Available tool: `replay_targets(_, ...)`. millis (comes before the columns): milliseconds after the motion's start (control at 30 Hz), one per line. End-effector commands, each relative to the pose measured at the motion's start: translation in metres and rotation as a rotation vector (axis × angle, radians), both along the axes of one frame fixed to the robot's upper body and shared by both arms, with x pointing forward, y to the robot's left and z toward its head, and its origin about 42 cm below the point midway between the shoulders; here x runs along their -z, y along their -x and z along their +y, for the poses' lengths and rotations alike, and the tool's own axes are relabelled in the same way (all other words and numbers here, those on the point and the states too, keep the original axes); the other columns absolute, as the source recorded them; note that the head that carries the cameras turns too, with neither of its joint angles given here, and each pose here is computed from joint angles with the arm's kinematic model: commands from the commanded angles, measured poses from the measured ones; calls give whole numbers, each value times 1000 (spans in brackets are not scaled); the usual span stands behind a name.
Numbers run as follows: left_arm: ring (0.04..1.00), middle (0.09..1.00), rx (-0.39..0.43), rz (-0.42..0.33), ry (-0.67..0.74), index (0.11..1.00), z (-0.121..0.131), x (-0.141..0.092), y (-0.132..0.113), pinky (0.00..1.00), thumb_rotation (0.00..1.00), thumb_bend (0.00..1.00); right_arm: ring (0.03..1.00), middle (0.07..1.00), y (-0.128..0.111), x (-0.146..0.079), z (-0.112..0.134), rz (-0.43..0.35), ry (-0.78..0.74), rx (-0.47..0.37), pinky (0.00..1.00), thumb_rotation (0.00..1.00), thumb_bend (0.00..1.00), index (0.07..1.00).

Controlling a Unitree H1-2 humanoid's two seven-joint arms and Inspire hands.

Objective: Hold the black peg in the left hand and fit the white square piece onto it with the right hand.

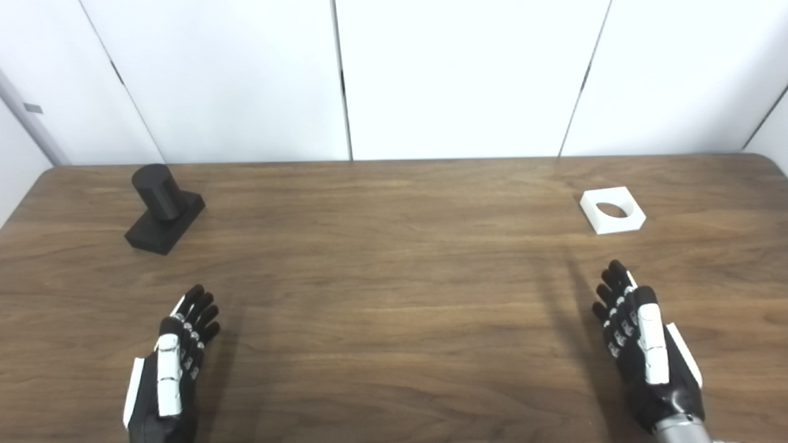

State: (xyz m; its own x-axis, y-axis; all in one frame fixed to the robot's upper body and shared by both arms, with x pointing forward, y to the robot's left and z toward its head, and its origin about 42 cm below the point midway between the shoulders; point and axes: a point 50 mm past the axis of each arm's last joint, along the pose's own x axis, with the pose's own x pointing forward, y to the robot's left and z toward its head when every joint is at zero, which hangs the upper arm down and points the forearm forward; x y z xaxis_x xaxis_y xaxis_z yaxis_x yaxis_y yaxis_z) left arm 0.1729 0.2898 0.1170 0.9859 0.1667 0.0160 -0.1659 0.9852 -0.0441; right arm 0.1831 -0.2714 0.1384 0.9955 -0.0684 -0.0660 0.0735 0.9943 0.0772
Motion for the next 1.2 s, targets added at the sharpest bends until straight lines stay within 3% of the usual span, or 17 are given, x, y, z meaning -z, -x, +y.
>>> replay_targets(0, 912, 911, -8, -62, 8, 908, -8, -9, -5, 914, 1000, 613, 1000, 1000, -6, -13, 7, -85, -27, 7, 1000, 1000, 528, 1000)
replay_targets(567, 911, 909, -4, -62, -3, 906, -9, -8, -5, 915, 1000, 628, 1000, 1000, -6, -13, 5, -85, -15, 8, 1000, 1000, 524, 1000)
replay_targets(867, 872, 879, -11, -58, -26, 873, -34, -1, -3, 844, 990, 636, 1000, 1000, -4, -7, -15, -93, -8, 3, 1000, 1000, 499, 1000)
replay_targets(1067, 883, 885, -23, -39, -5, 866, -52, 8, -4, 844, 960, 665, 1000, 1000, -7, -2, -24, -95, -16, -22, 1000, 1000, 540, 1000)
replay_targets(1167, 875, 879, -36, -39, -11, 857, -58, 11, -4, 839, 943, 652, 1000, 999, -8, 1, -27, -92, 3, -24, 1000, 1000, 632, 1000)
